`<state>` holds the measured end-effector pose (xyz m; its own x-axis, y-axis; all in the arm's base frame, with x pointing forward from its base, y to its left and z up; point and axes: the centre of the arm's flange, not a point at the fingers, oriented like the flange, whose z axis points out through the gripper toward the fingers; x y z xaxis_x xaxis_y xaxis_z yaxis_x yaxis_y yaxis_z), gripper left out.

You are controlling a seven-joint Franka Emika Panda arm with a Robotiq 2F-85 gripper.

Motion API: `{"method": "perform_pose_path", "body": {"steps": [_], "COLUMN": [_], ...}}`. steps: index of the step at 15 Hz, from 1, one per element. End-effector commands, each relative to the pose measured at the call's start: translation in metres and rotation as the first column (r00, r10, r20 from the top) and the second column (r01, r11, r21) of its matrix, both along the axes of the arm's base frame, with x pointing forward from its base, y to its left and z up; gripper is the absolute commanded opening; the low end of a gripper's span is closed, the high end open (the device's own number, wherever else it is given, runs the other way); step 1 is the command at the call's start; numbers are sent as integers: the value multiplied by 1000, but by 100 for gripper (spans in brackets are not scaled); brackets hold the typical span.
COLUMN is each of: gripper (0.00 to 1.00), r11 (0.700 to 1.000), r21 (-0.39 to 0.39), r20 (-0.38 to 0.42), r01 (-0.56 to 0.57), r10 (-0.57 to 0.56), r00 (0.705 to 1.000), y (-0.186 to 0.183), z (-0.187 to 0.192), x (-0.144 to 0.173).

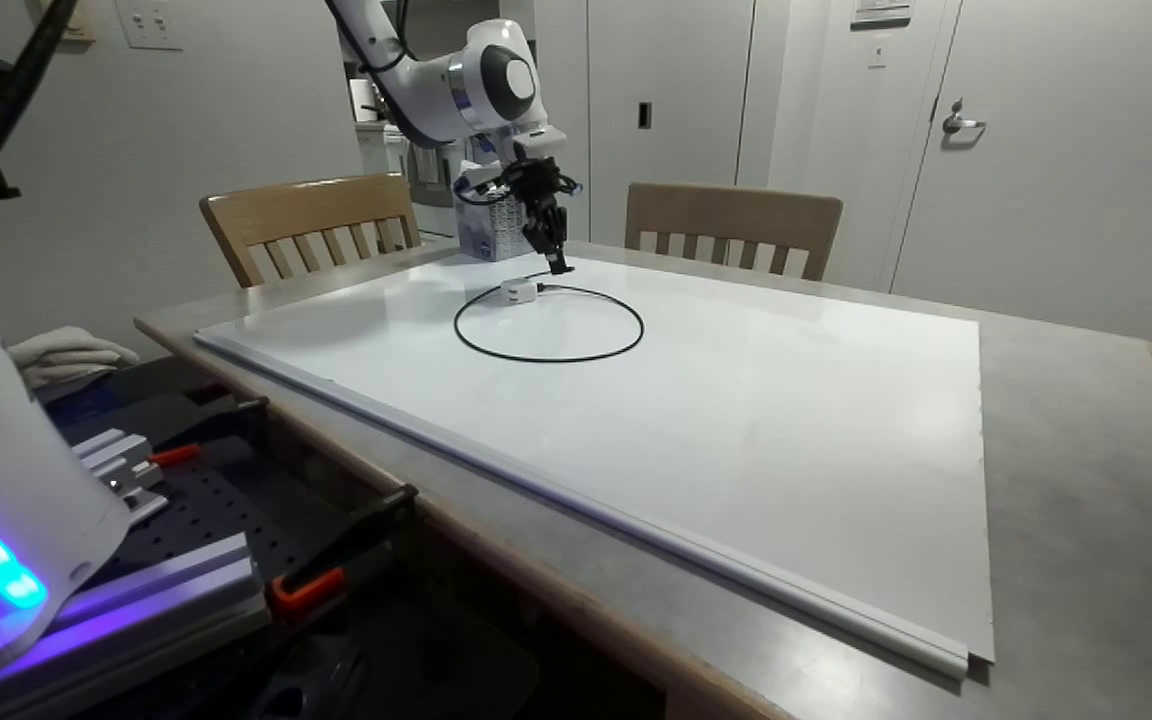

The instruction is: Put the charger in a circle

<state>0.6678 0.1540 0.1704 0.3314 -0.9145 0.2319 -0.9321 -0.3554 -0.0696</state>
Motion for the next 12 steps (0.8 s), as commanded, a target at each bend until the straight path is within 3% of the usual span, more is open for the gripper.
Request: {"method": "perform_pose_path", "body": {"steps": [1,8,12], "gripper": [2,2,2], "r11": [981,882,907], "r21": [-27,-83,-155], "r20": [-10,8,-47], "r01": [190,465,391], "r10": [-190,-466,-402], "r00": [982,885,914], "y": [-10,-44,-56], "z": [1,-14,-22], "x": [2,-29,-38]}}
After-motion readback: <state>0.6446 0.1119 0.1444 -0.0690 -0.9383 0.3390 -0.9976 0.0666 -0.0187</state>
